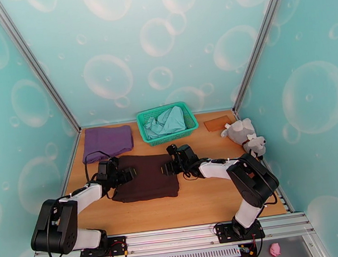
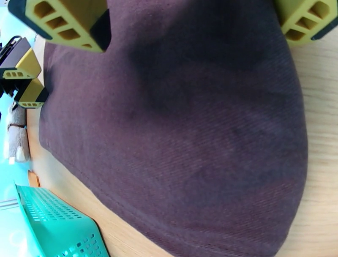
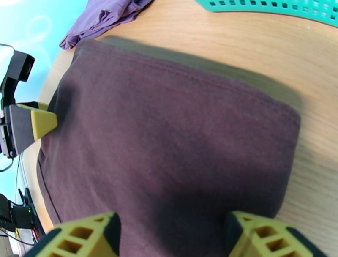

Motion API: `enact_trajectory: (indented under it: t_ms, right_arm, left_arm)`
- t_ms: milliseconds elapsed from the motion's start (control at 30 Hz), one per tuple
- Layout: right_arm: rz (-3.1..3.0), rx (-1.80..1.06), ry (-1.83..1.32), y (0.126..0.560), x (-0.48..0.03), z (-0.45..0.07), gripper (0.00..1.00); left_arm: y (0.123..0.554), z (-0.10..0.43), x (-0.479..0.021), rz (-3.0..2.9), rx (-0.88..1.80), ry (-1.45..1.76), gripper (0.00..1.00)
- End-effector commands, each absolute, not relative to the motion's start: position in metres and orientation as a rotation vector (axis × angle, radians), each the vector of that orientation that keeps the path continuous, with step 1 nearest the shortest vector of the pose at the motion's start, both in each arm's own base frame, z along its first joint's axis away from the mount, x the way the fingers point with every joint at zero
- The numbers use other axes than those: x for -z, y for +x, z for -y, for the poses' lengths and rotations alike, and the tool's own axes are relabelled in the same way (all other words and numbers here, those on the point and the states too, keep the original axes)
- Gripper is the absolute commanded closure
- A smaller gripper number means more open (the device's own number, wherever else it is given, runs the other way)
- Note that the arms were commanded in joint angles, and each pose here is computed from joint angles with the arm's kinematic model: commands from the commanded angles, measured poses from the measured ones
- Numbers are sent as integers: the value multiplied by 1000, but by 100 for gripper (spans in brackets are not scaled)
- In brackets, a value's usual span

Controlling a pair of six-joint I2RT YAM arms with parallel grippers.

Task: Fold and stack the trousers

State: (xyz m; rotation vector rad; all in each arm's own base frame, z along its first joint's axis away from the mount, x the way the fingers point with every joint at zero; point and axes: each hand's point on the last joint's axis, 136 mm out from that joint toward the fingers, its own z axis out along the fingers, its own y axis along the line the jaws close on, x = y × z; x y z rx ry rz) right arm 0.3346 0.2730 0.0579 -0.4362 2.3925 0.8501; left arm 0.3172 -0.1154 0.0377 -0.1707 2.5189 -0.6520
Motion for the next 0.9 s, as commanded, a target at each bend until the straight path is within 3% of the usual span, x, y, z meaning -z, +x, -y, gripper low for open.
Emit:
enact_trajectory:
  t_ms: [0,67,167,267,333,400,567,700,767,867]
  right_arm:
    - [-2560,-797,-369,316,-18,-255,30]
    - [-2559,-796,-371,316,-18,-256,30]
    - [-2558,-796,-368,316,-18,-255,31]
    - [-2549,-800,-370,317,-19,-256,31]
    - [-2539,-810,-364,318,-20,-255,32]
    - [-2515,-841,-366,318,-26,-256,33]
    - [-2413,-890,-385,320,-50,-254,27]
    - [-2320,-892,-382,322,-71,-249,15]
    - [-2293,-909,-371,322,-78,-246,1]
    - [-2273,-954,-369,320,-83,-248,1]
  left_arm:
    - [303,139,-27,-2573,736,-79,14]
    - [303,145,-22,-2600,691,-55,21]
    - [308,150,-14,-2635,617,-41,47]
    - [312,159,-7,-2664,601,-16,61]
    - [315,164,-6,-2680,596,1,85]
    - [319,168,-15,-2665,616,15,100]
    - [328,173,-69,-2601,585,34,100]
    - [330,152,-126,-2581,404,-11,100]
    - [327,135,-151,-2581,291,-47,100]
    - [327,119,-184,-2558,184,-69,100]
